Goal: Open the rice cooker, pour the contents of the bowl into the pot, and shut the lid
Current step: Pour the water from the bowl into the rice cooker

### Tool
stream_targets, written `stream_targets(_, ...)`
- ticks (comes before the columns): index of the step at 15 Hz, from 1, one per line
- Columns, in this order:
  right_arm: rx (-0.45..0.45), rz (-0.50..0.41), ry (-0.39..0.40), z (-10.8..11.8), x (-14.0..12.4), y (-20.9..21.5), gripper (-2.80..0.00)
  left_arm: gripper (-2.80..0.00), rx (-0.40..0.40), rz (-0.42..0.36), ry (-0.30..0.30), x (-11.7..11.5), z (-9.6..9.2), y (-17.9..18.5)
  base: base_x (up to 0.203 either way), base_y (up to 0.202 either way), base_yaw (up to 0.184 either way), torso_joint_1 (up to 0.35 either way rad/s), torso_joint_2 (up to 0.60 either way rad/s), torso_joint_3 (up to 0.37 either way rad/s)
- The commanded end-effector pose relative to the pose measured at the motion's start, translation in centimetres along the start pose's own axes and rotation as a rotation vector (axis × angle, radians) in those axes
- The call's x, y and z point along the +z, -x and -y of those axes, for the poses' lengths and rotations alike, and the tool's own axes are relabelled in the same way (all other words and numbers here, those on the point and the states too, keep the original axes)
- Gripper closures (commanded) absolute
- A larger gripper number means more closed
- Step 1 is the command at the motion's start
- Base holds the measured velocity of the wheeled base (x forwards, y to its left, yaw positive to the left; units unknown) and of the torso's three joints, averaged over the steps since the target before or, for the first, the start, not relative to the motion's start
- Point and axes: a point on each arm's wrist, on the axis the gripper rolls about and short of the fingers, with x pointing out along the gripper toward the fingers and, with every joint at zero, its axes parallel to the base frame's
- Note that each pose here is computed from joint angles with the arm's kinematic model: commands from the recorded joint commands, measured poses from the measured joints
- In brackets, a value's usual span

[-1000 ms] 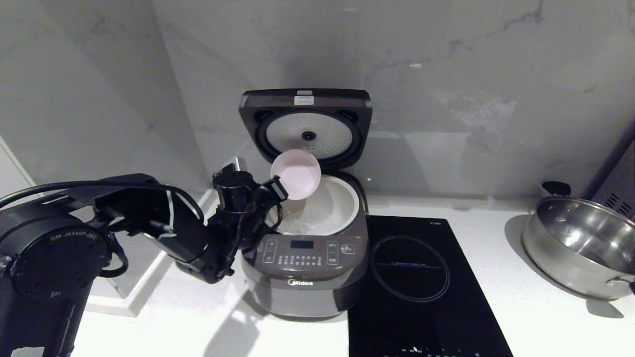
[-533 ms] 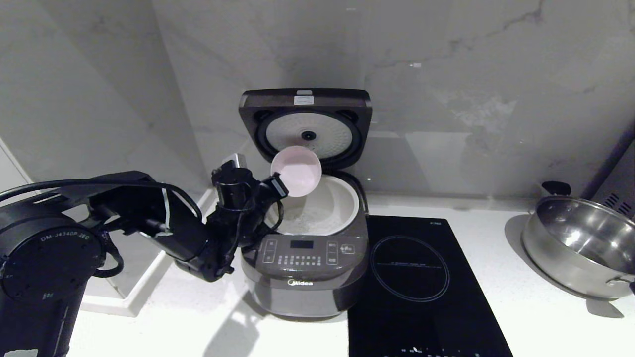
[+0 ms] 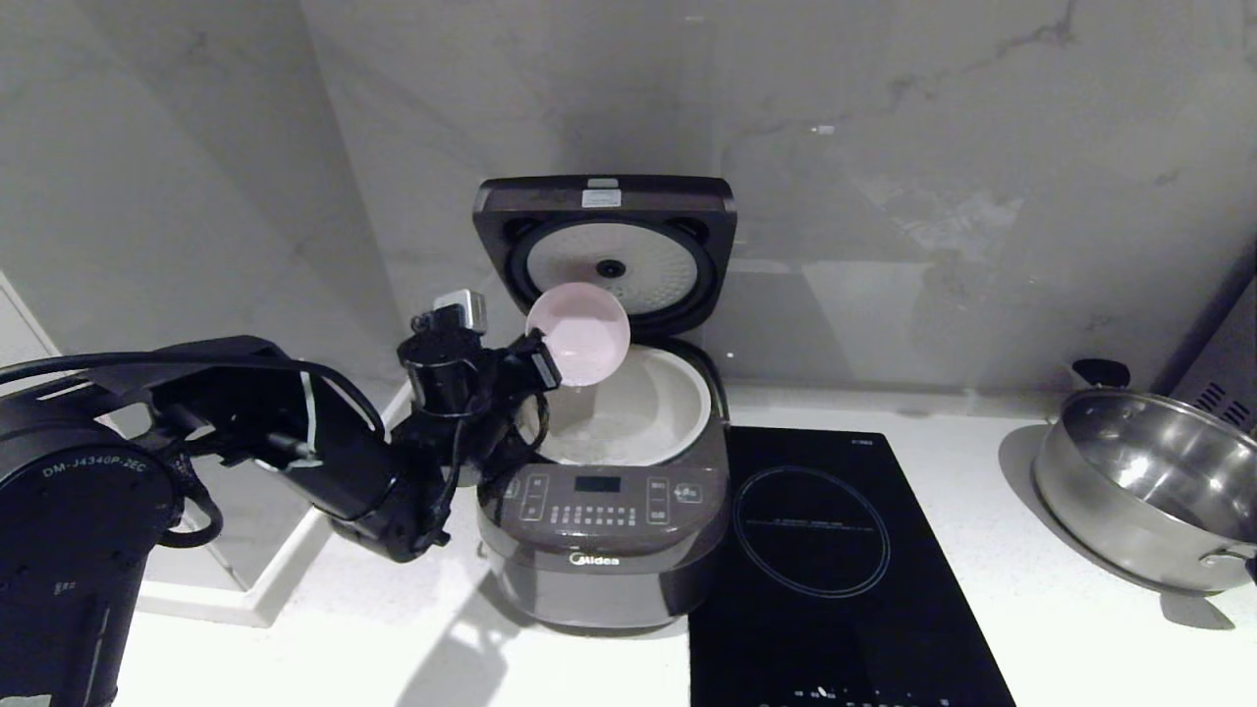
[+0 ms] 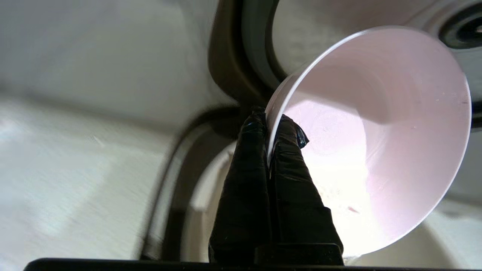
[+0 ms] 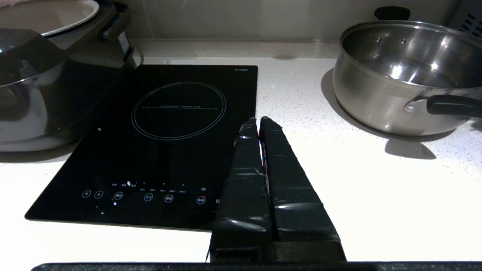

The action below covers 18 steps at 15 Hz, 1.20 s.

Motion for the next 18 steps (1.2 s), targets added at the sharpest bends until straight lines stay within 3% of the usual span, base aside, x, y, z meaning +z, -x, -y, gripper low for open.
stream_targets(1,0.000,0.000,0.000,0.0,0.0,0.0,0.00,0.00,-0.002,0.015,-0.041,0.4,0.1,0.1,0.000,0.000,0.000,0.000,0.00,0.000)
stream_targets(4,0.000,0.000,0.000,0.0,0.0,0.0,0.00,0.00,0.000,0.014,-0.094,0.1,0.0,0.1,0.000,0.000,0.000,0.000,0.00,0.000)
stream_targets(10,0.000,0.000,0.000,0.0,0.0,0.0,0.00,0.00,-0.022,0.143,-0.271,1.6,0.5,0.3,0.000,0.000,0.000,0.000,0.00,0.000)
stream_targets(15,0.000,0.000,0.000,0.0,0.0,0.0,0.00,0.00,-0.026,0.197,-0.326,2.2,0.6,0.5,0.000,0.000,0.000,0.000,0.00,0.000)
stream_targets(18,0.000,0.000,0.000,0.0,0.0,0.0,0.00,0.00,-0.027,0.226,-0.411,1.8,0.9,0.6,0.000,0.000,0.000,0.000,0.00,0.000)
